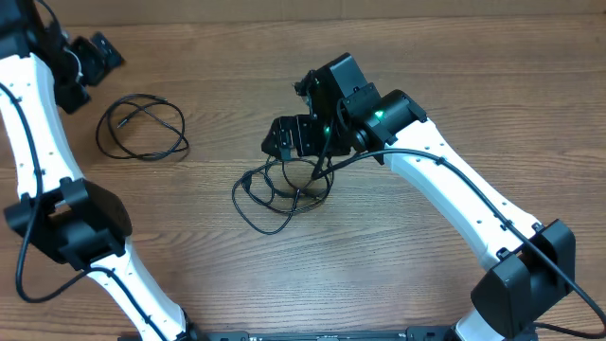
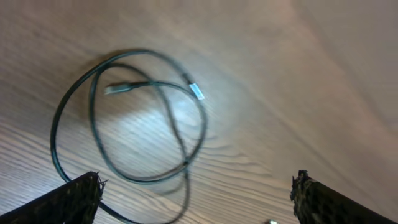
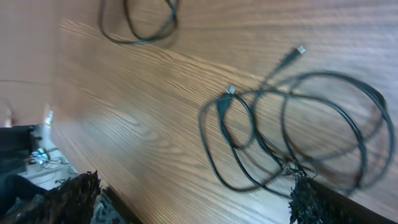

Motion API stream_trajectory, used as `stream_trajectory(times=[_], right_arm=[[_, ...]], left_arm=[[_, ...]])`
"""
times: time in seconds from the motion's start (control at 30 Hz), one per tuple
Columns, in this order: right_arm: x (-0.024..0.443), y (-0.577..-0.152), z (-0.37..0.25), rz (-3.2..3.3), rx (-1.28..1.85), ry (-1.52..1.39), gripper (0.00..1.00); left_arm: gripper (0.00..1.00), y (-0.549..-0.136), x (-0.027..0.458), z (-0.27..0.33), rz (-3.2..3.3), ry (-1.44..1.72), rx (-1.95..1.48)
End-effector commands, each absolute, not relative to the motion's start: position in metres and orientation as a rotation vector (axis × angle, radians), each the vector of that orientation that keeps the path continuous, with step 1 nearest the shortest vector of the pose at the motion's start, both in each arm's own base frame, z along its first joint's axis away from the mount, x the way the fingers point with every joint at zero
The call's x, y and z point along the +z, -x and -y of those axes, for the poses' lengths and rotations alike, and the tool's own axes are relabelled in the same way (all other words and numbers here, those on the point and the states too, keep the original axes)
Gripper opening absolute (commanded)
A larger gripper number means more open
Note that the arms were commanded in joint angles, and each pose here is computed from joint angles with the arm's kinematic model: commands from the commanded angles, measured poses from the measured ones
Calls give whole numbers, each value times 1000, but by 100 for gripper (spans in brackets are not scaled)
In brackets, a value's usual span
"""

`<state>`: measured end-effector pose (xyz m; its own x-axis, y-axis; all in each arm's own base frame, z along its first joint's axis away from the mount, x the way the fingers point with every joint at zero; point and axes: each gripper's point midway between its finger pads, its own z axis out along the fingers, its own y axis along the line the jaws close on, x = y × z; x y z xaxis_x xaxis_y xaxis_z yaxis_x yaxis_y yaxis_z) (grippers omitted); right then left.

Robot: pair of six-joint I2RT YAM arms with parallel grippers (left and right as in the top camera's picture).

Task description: Untangle cables

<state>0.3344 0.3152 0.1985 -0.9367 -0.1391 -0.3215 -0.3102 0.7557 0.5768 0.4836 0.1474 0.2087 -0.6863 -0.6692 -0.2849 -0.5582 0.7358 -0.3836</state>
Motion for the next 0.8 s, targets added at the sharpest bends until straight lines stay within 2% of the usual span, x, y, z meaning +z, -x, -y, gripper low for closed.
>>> stream_trajectory(times=[0.0, 0.13, 0.33, 0.77], right_arm=[[219, -335, -330, -2624, 1063, 398, 100], [231, -340, -334, -2600, 1090, 354, 100], [242, -345, -336, -2579, 1107, 318, 100], [224, -341, -320, -2669, 986, 258, 100]], left_arm=[[99, -476, 271, -142, -2419, 856, -404], [99, -452, 270, -159, -2415, 1040, -250], [99, -431, 237, -206, -2440, 1209, 138], [100, -433, 100, -221, -2609, 1474, 111]])
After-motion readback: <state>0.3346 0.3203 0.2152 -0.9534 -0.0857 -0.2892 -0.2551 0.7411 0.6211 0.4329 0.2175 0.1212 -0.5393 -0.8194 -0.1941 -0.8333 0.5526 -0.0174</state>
